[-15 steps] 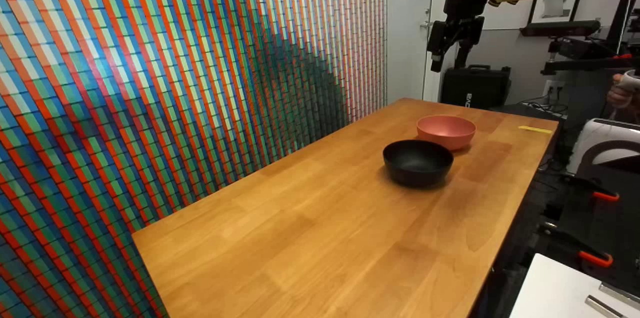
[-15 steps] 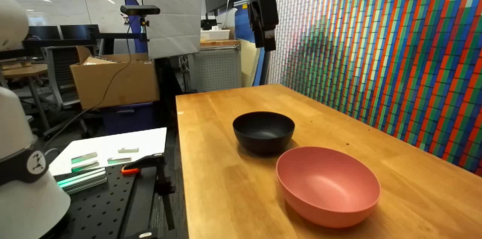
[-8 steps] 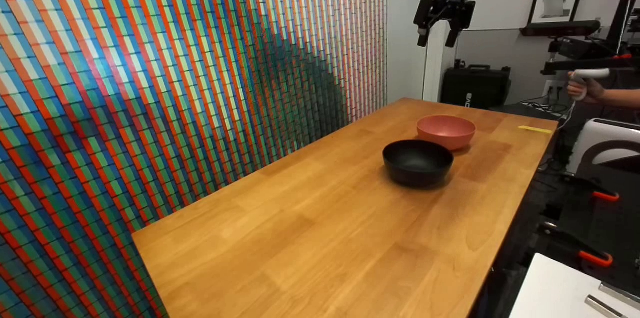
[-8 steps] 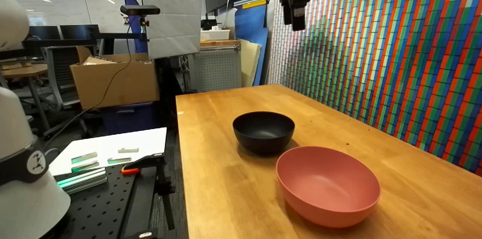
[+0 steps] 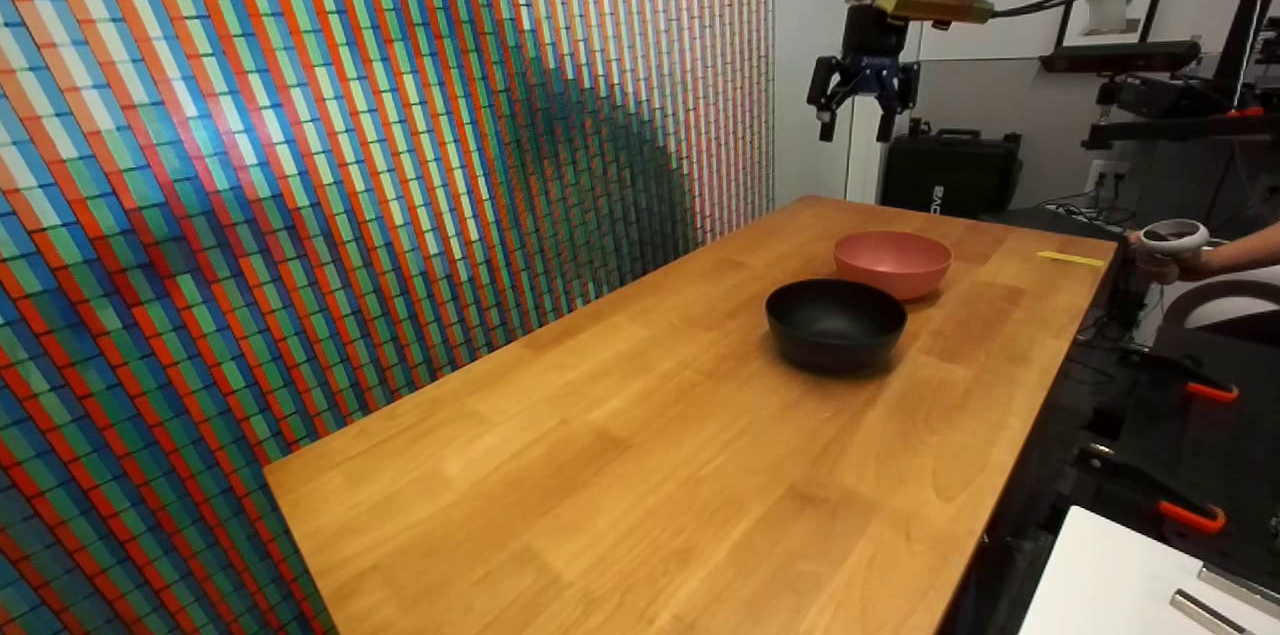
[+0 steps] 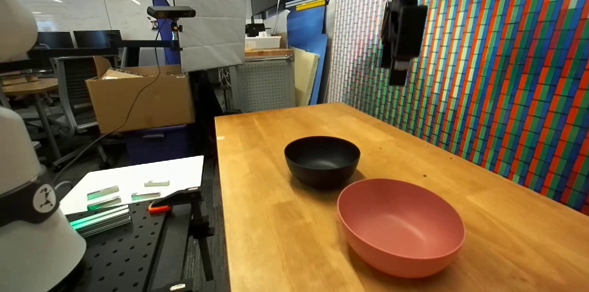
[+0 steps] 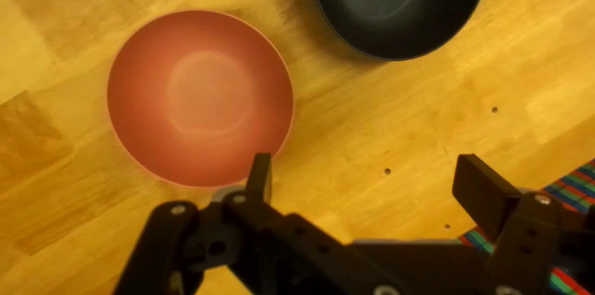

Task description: Put the pink bowl inside the black bowl

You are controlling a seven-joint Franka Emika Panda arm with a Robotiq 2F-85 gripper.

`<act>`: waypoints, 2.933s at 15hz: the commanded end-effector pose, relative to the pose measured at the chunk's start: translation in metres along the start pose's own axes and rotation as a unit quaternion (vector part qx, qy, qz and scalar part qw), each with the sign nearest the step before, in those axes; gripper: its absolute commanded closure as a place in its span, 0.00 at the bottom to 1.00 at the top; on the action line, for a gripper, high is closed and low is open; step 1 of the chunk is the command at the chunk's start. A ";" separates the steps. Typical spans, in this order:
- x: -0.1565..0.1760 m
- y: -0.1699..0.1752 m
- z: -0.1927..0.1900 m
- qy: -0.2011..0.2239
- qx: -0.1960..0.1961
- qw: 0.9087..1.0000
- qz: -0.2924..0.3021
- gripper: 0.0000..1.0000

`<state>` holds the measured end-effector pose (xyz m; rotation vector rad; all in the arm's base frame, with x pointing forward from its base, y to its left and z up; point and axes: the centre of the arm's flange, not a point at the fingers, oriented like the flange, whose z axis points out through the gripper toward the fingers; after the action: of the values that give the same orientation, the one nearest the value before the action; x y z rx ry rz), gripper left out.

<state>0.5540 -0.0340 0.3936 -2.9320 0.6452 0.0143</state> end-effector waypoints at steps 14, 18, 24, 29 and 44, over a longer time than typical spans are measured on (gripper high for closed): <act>0.046 0.000 0.169 0.020 -0.072 0.996 0.047 0.00; 0.041 -0.005 0.194 0.009 -0.084 0.995 0.052 0.27; 0.044 -0.001 0.187 -0.004 -0.088 0.994 0.064 0.73; 0.046 0.002 0.158 -0.016 -0.079 0.995 0.065 1.00; -0.033 -0.127 0.007 -0.069 0.015 0.996 -0.055 0.99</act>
<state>0.5824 0.0647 0.3847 -2.9015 0.5559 0.2262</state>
